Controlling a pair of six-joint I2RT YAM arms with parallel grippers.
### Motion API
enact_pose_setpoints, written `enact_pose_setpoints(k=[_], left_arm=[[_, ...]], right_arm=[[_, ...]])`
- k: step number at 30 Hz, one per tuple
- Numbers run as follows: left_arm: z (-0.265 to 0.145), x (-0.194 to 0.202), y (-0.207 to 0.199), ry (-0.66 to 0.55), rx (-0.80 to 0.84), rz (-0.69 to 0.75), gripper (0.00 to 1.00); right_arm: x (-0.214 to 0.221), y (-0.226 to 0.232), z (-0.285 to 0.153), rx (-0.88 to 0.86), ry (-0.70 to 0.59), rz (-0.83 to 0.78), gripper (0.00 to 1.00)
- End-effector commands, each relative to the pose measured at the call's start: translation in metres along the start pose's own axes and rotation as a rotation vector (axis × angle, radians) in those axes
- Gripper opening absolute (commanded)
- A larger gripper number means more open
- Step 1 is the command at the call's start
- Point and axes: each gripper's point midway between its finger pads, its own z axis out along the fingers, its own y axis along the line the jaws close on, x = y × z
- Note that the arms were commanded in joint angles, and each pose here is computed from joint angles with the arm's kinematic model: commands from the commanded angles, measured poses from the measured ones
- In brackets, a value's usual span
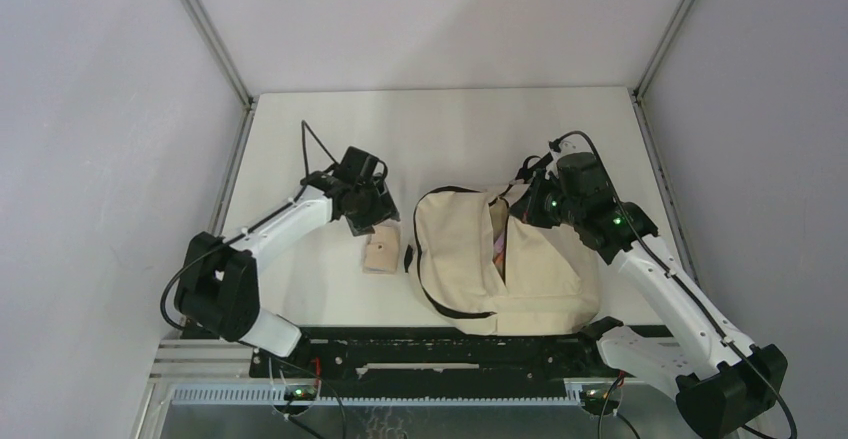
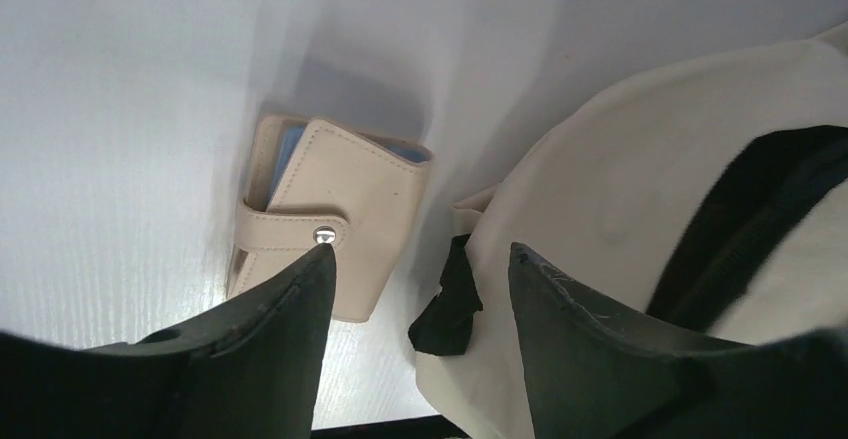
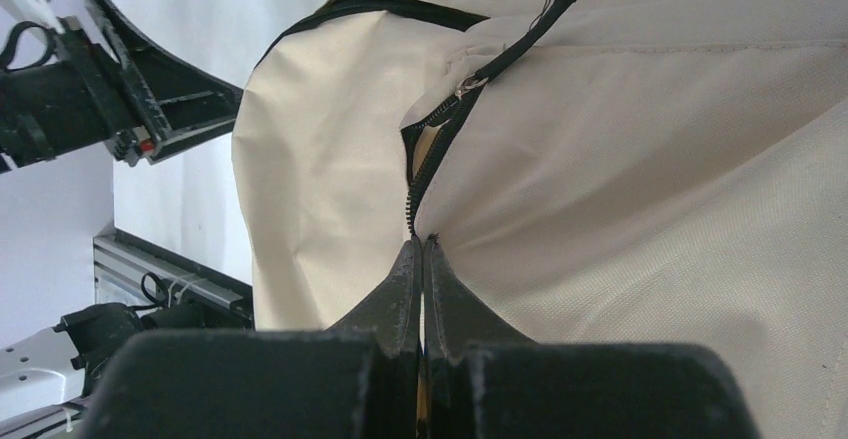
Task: Pack the student bag
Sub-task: Move the personal item to the center of the board, then pick up the personal item from the center of the board.
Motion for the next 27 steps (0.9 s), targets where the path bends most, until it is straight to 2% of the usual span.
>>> enact_pose_setpoints(k=[1,4,8,14,21,27], left_arm=[[-0.03,-0.028,-0.003,-0.091,0.043,0.017,0.66],[-0.025,-0.021,0.02,-0.077,0.008,0.016,0.62],[-0.011,-0.003,0.046,-0.026,-0.031,0.023,0.66],[0.007,0.025,0.054,0.087,-0.018,0.02,0.63],[0.015,0.041,0.077,0.127,-0.097,0.004,0.48],[0.03,0.057,0.086,0.176,-0.11,-0.014,0.48]], right_arm=[[-0.018,0.021,-0.007,-0.078,-0.076,-0.011,0.0],[-0.018,0.023,-0.004,-0.086,-0.071,-0.011,0.0],[-0.018,0.025,-0.001,-0.096,-0.064,-0.011,0.0],[-0.018,0.026,0.0,-0.1,-0.061,-0.013,0.0],[-0.019,0.026,-0.001,-0.101,-0.064,-0.006,0.0],[-0.019,0.031,0.002,-0.123,-0.055,-0.004,0.0]])
